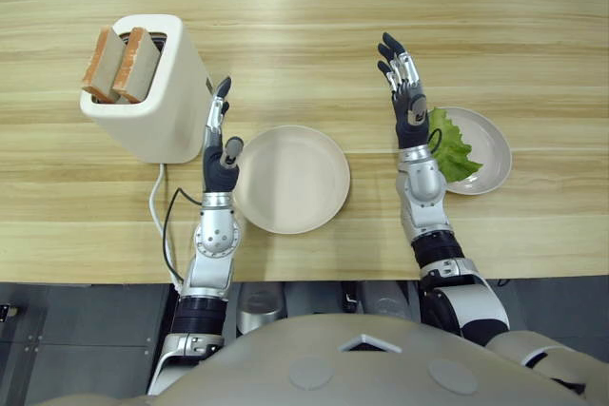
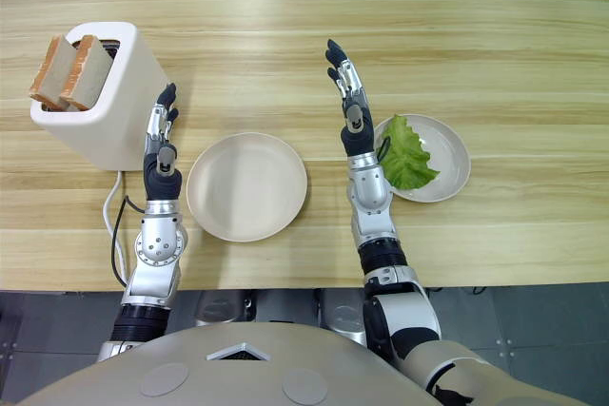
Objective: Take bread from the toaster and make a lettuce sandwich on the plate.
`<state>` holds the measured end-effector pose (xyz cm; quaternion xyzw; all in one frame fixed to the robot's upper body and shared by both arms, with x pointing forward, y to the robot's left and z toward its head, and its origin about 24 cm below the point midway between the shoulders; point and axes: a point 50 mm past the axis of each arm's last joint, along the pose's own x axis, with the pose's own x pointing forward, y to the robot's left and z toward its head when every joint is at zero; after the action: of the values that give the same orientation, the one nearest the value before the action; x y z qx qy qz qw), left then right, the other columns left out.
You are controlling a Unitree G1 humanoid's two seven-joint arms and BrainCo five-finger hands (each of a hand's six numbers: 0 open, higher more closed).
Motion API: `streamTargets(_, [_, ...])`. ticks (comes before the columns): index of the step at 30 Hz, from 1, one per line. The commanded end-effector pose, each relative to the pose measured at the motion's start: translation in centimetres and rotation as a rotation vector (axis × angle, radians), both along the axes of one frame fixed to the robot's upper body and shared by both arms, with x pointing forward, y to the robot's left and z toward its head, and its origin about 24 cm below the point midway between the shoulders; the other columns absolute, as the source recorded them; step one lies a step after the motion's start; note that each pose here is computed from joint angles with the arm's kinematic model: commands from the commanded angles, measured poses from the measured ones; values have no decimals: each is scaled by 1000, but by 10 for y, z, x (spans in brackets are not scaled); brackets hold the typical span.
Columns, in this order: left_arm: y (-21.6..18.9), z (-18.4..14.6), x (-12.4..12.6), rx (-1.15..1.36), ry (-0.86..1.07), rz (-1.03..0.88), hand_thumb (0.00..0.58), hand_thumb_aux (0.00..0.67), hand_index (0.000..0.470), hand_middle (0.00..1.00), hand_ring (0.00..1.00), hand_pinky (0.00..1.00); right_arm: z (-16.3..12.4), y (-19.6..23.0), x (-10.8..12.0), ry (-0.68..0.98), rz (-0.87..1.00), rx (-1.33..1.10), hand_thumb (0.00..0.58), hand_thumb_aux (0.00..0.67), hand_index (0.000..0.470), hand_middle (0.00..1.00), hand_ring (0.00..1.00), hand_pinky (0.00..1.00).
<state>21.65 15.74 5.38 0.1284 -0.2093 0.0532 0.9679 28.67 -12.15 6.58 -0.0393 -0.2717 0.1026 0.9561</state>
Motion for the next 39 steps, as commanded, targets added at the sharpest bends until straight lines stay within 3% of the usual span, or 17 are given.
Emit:
streamTargets(1, [2,2,0,-6,1,8,0,0,0,0,0,0,-2,-2,1,15,-11,11,0,0,0,0,0,0])
streamTargets(10, [3,3,1,27,-4,1,0,0,0,0,0,0,-2,-3,0,11,-13,13,0,0,0,0,0,0])
streamTargets(13, [9,20,0,159,-59,25,0,0,0,0,0,0,-2,-2,0,15,-11,15,0,0,0,0,0,0])
streamTargets(16, [38,47,2,457,-90,162,0,0,0,0,0,0,-4,0,0,25,-9,21,0,0,0,0,0,0])
streamTargets(21, [86,66,12,761,70,320,0,0,0,0,0,0,-6,-2,0,34,-23,29,0,0,0,0,0,0])
streamTargets(27, [147,80,23,877,210,564,0,0,0,0,0,0,-8,-2,0,41,-33,31,0,0,0,0,0,0])
streamTargets(34, [194,69,33,889,392,654,0,0,0,0,0,0,-7,2,2,24,-14,42,0,0,0,0,0,0])
streamTargets(35, [196,69,35,884,392,654,152,95,65,0,0,0,-7,2,2,24,-14,42,0,0,0,0,0,0])
streamTargets(36, [198,70,37,877,393,655,144,89,61,0,0,0,-7,2,3,25,-14,42,0,0,0,0,0,0])
streamTargets(38, [204,69,41,868,419,661,0,0,0,0,0,0,-7,3,4,25,-14,42,0,0,0,0,0,0])
streamTargets(39, [207,67,42,869,436,661,0,0,0,0,0,0,-8,4,4,25,-13,42,0,0,0,0,0,0])
